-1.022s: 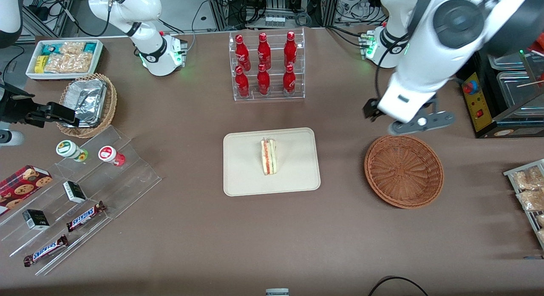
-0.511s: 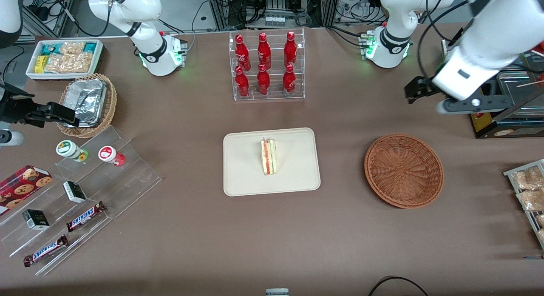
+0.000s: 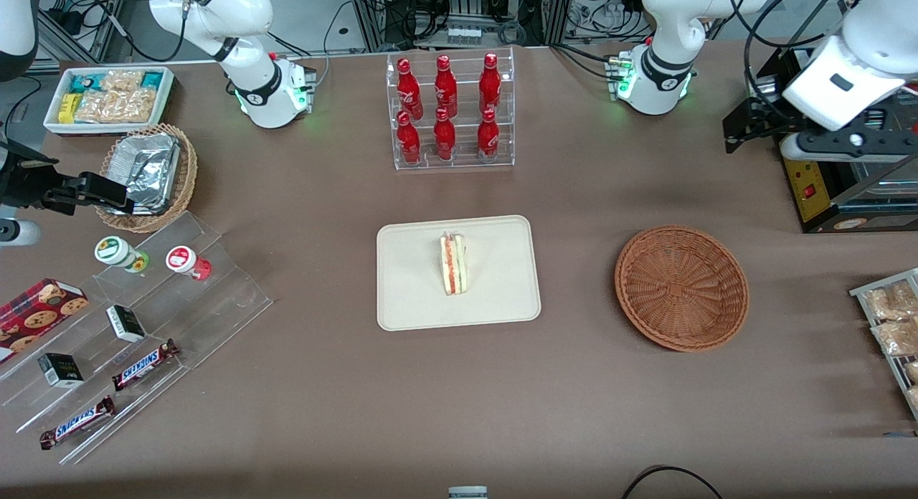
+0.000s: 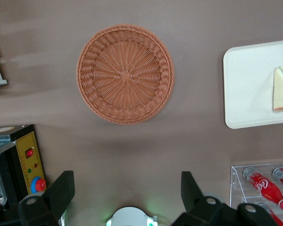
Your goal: Place sandwich from basket to tray
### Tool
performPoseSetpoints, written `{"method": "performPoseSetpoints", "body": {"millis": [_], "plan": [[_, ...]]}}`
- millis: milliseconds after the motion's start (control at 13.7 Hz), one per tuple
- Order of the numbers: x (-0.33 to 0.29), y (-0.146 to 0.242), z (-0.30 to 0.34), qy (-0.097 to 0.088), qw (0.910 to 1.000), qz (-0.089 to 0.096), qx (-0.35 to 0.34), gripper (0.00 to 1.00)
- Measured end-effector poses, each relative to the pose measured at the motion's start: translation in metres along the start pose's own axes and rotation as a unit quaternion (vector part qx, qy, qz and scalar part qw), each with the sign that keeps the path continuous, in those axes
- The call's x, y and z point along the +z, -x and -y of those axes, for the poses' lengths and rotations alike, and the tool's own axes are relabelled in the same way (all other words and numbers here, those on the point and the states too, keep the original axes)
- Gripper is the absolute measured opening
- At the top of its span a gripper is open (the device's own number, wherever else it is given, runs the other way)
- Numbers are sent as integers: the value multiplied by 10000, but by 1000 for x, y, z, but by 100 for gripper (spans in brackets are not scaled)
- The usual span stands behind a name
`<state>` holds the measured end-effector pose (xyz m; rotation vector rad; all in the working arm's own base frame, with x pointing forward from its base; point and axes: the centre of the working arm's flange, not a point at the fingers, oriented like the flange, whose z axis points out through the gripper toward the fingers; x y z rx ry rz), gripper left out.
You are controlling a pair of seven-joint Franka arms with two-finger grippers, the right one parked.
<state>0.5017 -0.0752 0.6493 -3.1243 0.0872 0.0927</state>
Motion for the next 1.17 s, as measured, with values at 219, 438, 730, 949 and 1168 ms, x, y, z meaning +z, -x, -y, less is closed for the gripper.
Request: {"method": "performPoseSetpoints", "body": {"millis": [219,438,730,949,1168], "plan": [[-12,-14,12,30,9998,-152,-78,100],[-9,-25,15,-41,9999,-90,47,100],[-6,-27,29,-86,9999,-43,68,100],[-6,-27,33,-87,9999,-38,46,100],[-5,-26,37,-88,10000,19,6,100]]}}
